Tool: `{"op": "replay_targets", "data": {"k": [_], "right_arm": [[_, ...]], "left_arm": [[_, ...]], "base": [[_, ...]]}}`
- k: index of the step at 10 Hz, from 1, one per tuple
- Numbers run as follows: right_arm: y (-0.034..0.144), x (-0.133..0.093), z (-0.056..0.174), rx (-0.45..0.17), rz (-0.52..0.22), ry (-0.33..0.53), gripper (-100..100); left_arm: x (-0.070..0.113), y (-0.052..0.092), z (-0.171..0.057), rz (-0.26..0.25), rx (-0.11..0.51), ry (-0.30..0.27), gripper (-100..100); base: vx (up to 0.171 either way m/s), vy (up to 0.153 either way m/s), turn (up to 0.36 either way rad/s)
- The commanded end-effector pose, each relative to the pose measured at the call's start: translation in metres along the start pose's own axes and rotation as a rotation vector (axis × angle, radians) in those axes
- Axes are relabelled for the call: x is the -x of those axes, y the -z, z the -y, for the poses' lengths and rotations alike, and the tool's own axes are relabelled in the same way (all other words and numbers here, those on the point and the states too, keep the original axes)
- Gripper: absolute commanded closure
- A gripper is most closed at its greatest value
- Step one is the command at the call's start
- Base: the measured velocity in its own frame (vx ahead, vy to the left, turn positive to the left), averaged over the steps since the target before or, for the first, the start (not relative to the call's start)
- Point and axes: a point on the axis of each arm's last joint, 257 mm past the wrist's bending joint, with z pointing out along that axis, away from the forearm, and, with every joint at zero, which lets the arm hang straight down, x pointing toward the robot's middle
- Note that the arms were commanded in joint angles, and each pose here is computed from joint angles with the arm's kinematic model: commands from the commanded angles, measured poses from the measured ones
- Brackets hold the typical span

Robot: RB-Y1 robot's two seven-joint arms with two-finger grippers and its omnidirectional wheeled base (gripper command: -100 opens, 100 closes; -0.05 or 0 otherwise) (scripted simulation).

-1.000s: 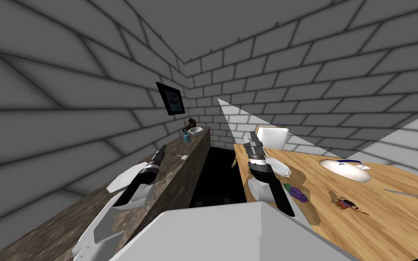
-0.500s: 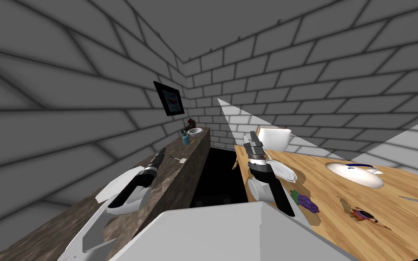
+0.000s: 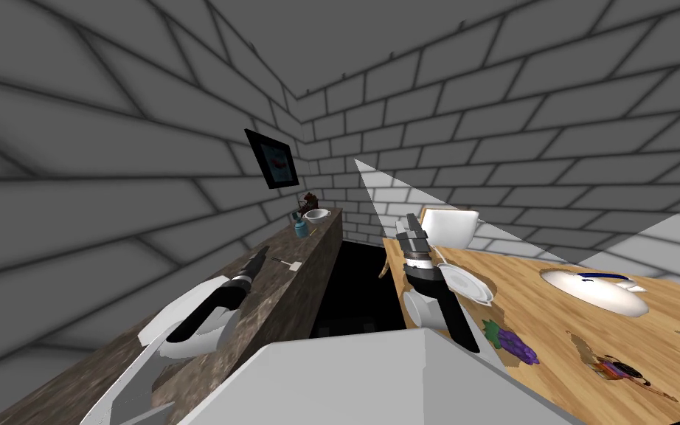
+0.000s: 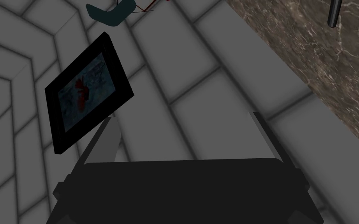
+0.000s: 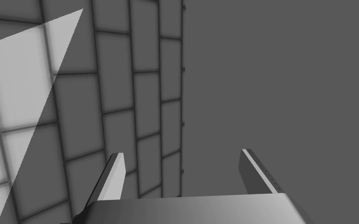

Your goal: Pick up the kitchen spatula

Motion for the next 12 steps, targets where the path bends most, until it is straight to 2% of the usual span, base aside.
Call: {"op": "replay_targets", "data": {"k": [1, 2, 11, 12], "right_arm": [[0.000, 0.000, 0.000, 0.000, 0.000, 0.000, 0], [0.000, 0.000, 0.000, 0.000, 0.000, 0.000, 0], [0.000, 0.000, 0.000, 0.000, 0.000, 0.000, 0], [0.000, 0.000, 0.000, 0.000, 0.000, 0.000, 0]], "left_arm": [[0.000, 0.001, -0.007, -0.009, 0.021, -0.004, -100], [-0.002, 0.003, -0.017, -0.026, 0.059, -0.013, -100], [-0.002, 0.003, -0.017, -0.026, 0.059, -0.013, -100], [-0.003, 0.006, -0.024, -0.038, 0.086, -0.014, -100]], "base": [[0.056, 0.001, 0.002], [0.030, -0.006, -0.077], [0.008, 0.001, 0.008], [0.023, -0.001, -0.015]]}}
